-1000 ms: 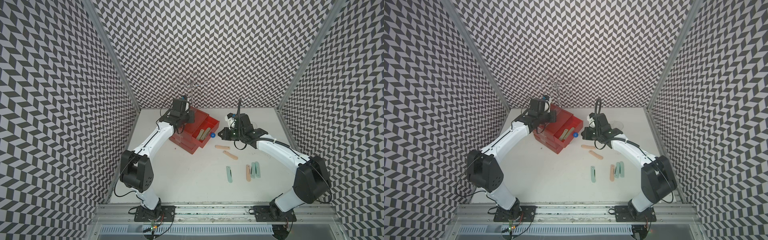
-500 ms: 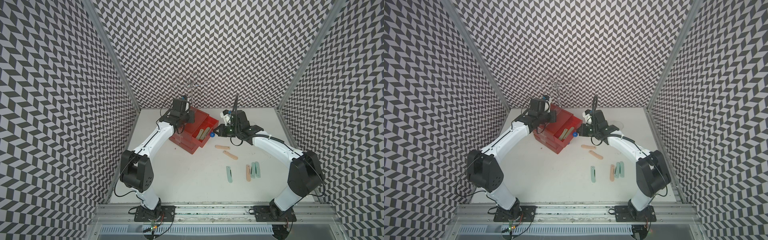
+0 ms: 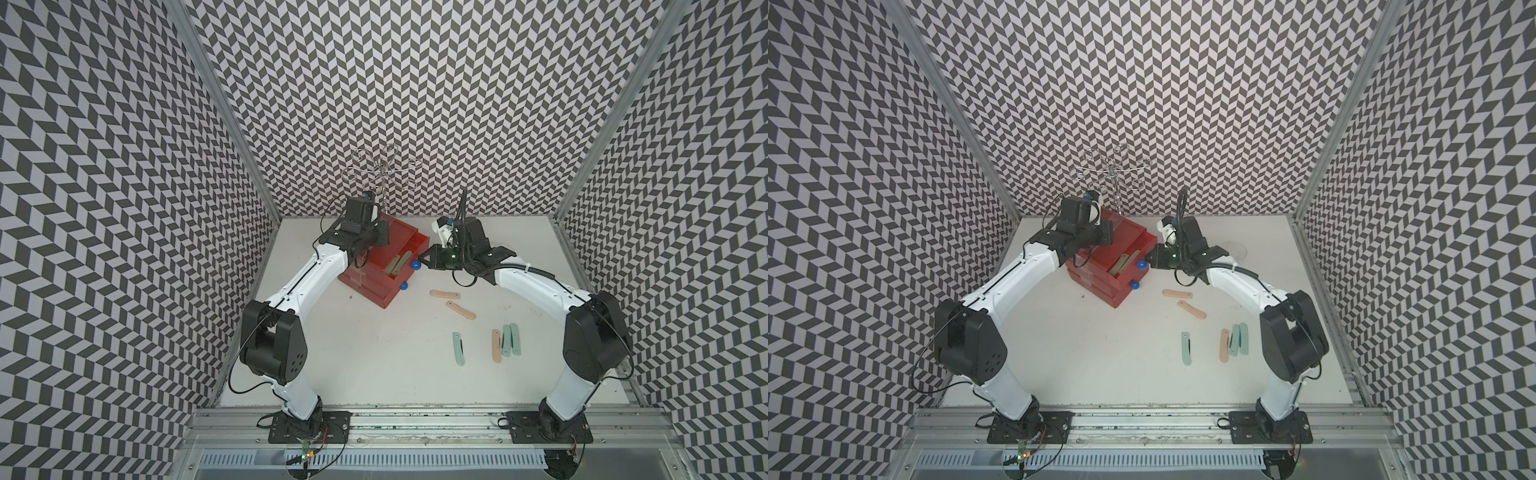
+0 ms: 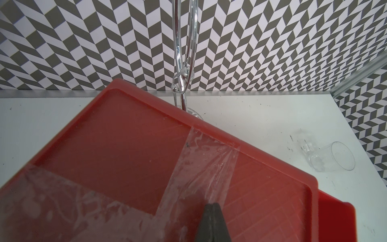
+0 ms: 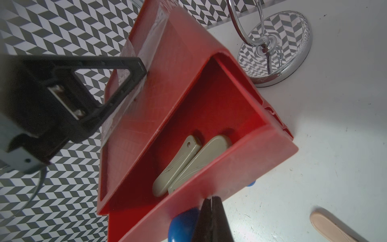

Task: Place the fruit knives into the drawer by color
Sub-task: Close the drawer in the storage box.

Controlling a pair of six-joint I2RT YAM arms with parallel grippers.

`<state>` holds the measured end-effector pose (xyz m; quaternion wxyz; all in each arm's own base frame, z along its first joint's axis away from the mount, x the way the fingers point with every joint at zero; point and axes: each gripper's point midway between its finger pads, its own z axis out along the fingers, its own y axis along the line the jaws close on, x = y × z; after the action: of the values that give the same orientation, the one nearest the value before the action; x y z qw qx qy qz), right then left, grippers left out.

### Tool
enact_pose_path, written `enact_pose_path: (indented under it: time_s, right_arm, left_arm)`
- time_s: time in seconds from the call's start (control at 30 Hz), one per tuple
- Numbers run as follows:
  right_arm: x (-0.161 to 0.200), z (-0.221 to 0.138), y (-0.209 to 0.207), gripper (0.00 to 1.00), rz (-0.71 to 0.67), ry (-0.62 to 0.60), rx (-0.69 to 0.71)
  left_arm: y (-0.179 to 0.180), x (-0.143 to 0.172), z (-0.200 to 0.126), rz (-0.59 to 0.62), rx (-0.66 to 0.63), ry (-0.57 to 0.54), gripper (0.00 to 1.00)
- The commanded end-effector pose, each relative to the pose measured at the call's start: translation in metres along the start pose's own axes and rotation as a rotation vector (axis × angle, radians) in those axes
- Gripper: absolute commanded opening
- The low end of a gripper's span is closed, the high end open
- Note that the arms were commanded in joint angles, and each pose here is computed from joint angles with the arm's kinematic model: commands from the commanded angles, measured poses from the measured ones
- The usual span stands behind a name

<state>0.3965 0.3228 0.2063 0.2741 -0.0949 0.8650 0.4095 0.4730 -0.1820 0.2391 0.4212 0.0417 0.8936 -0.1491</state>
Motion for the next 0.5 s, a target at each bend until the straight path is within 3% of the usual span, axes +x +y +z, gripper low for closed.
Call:
enact_pose_path:
  time_s: [0.0, 0.47]
  right_arm:
    - [-0.011, 0.009, 0.030, 0.00, -0.039, -0.025, -0.102]
    - [-0.015, 0.029, 0.039, 0.00, -0.040, -0.016, -0.144]
  left_arm:
    - [0.030, 0.100, 0.029, 0.012, -0.107, 0.336, 0.00]
    - [0.028, 0.103, 0.031, 0.018, -0.104, 0.345, 0.00]
